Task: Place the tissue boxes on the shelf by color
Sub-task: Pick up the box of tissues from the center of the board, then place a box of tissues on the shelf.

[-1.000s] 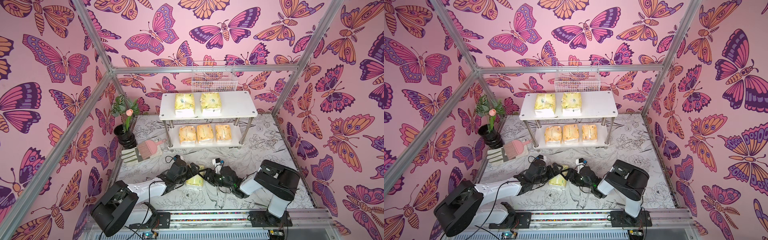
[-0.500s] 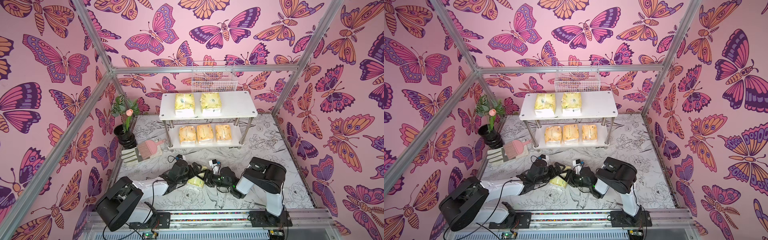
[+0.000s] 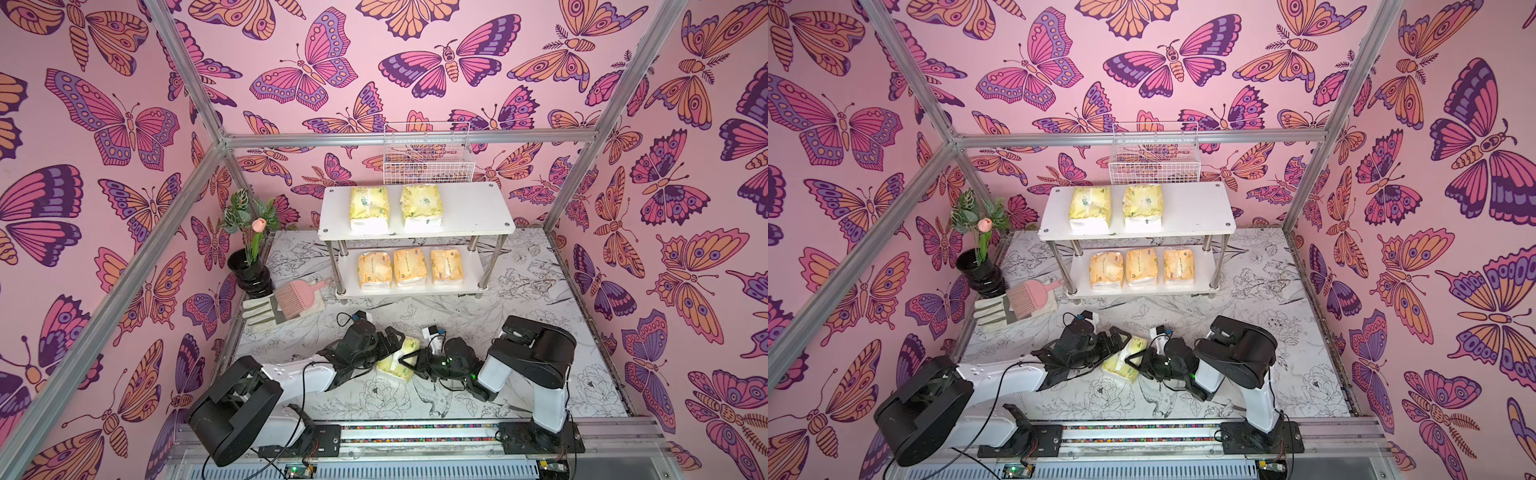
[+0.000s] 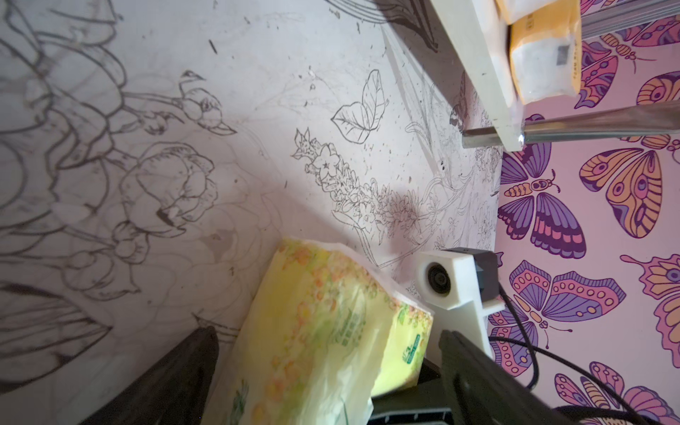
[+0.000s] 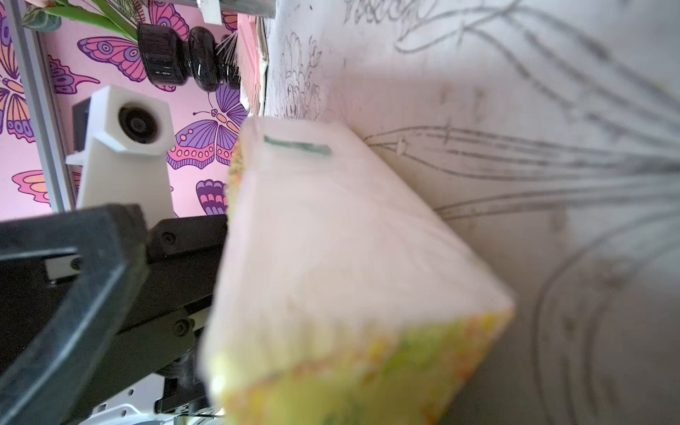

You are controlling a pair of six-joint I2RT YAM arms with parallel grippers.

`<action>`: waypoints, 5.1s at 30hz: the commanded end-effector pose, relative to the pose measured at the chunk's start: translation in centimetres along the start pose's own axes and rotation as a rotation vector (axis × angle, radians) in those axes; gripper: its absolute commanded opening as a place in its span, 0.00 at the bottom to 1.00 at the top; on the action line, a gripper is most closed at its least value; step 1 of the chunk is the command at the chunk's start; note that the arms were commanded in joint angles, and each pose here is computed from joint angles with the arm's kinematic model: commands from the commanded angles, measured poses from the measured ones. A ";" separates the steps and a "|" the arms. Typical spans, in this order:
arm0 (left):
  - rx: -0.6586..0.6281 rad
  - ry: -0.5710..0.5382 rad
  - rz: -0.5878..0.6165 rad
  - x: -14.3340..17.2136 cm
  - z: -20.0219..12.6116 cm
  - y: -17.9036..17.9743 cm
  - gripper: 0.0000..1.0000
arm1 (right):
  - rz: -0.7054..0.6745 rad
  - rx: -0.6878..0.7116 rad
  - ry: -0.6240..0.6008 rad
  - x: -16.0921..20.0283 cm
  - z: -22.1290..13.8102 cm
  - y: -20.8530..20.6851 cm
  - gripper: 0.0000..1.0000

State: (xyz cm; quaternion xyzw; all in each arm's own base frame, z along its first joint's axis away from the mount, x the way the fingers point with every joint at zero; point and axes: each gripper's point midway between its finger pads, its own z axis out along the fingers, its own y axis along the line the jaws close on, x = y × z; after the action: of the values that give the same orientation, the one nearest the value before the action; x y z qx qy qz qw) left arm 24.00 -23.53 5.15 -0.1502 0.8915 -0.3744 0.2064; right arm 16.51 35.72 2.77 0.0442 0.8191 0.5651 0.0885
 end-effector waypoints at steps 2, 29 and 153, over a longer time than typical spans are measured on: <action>-0.036 0.005 0.086 -0.6 -2.0 -1.4 1.00 | -0.003 0.004 -0.001 -0.3 -1.1 0.3 0.16; 0.038 -0.025 0.717 -5.3 -19.0 -14.0 1.00 | -0.299 0.110 -0.047 -5.3 -16.9 15.6 0.15; 0.043 -0.191 0.604 -10.7 -21.6 -18.3 1.00 | -0.244 0.064 -0.538 -39.7 -25.7 28.5 0.74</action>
State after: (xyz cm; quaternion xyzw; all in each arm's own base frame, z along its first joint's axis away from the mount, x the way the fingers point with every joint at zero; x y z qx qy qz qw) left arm 25.00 -19.06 34.84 0.1049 0.8646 -0.3064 0.3842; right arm 50.16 15.98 40.43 0.1069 0.7855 0.5096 0.3345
